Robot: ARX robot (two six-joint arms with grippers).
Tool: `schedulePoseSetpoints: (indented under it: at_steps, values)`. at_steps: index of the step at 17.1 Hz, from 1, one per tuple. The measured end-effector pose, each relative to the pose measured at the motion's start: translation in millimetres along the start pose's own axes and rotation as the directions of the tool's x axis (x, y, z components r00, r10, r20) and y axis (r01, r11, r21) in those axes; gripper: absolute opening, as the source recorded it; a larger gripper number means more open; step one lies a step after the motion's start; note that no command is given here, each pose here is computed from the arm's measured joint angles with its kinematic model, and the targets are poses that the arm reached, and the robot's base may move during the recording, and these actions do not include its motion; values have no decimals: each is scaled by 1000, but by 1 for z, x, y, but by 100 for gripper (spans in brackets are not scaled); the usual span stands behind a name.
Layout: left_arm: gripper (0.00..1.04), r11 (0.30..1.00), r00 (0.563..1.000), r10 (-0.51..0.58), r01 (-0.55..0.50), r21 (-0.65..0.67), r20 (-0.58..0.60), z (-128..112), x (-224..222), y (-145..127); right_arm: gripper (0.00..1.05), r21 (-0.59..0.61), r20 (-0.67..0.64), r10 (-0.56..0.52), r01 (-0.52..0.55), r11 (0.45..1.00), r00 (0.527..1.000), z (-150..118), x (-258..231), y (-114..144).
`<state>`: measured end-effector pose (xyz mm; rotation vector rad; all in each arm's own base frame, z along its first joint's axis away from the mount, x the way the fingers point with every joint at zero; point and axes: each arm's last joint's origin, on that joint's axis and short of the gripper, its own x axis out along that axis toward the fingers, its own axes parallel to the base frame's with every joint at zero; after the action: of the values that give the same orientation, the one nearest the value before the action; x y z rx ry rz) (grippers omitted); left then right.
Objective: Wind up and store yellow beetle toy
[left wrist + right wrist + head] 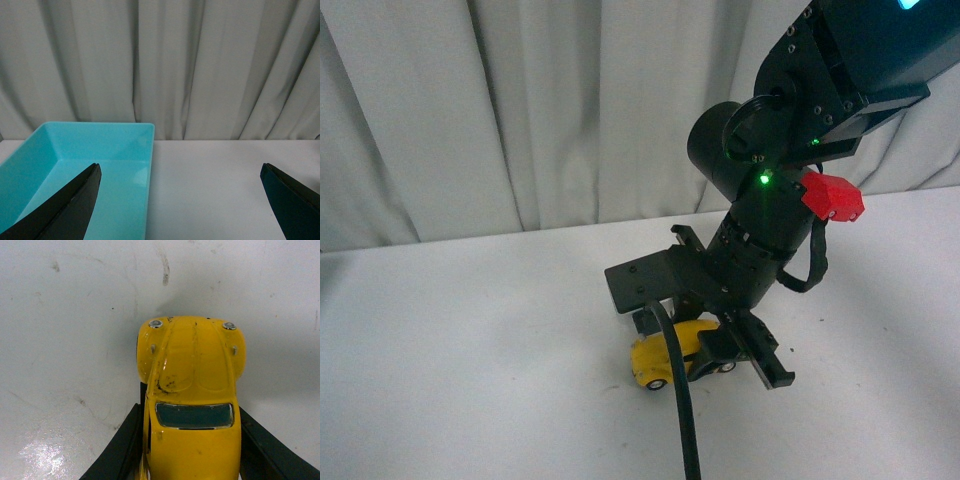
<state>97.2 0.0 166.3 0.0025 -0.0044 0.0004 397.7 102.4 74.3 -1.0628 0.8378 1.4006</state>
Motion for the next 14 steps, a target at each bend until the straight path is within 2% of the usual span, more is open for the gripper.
schedulePoseSetpoints:
  at_steps: [14]
  values:
    - [98,1000,1000,0,0,0,0,0,0,0,42,15,2,-36,36,999,999,-2,1,8]
